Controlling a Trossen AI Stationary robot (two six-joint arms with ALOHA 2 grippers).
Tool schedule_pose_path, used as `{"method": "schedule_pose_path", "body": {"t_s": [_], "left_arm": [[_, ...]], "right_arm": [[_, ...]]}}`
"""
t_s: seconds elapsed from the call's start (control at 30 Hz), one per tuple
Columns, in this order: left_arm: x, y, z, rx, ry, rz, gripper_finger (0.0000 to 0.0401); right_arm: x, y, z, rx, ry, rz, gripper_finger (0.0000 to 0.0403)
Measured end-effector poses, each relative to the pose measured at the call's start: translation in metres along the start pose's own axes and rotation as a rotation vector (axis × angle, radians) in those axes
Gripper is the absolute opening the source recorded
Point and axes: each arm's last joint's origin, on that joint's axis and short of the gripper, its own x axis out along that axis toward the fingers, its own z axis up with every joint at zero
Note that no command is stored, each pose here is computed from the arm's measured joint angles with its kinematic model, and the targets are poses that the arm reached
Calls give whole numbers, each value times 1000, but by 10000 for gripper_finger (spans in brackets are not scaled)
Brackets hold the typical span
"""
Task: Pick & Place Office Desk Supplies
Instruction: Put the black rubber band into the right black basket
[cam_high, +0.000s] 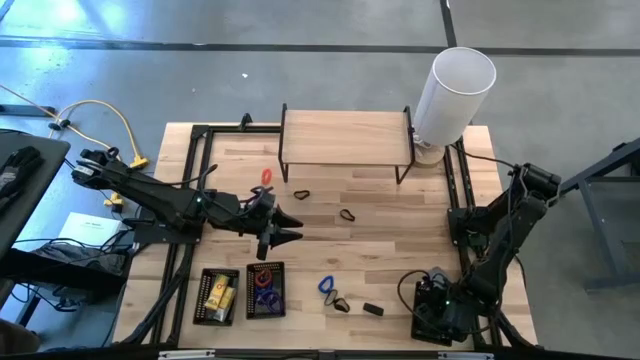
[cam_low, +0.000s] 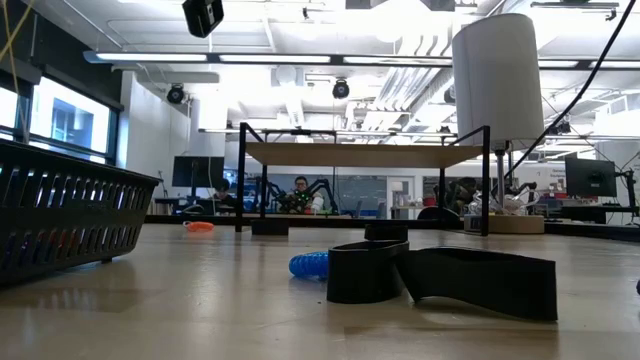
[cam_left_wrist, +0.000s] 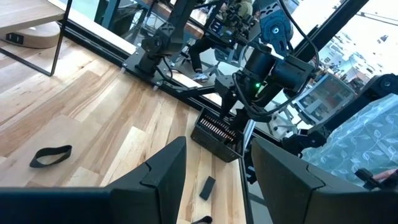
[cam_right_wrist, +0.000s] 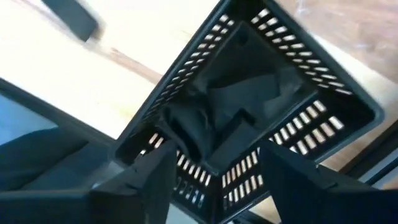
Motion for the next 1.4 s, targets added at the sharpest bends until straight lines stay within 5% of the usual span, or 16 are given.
{"method": "schedule_pose_path", "body": {"t_s": [0.33, 0.7, 1.0, 1.13, 1.4], "left_arm": [[-1, -7, -5, 3, 58, -79, 177], [-4, -14, -13, 13, 102, -100, 177], [-6, -17, -20, -24, 153, -96, 177], [-9, -24, -25, -19, 171, -124, 177], [-15, -35, -34, -8, 188, -147, 177]], "right_arm": [[-30, 1, 5, -46, -73, 216, 227], [-79, 21, 26, -324, -632, 647, 227], [-90, 48, 62, -595, -896, 568, 227], [-97, 59, 93, -585, -985, 533, 227], [-87, 75, 117, -836, -799, 562, 220]]}}
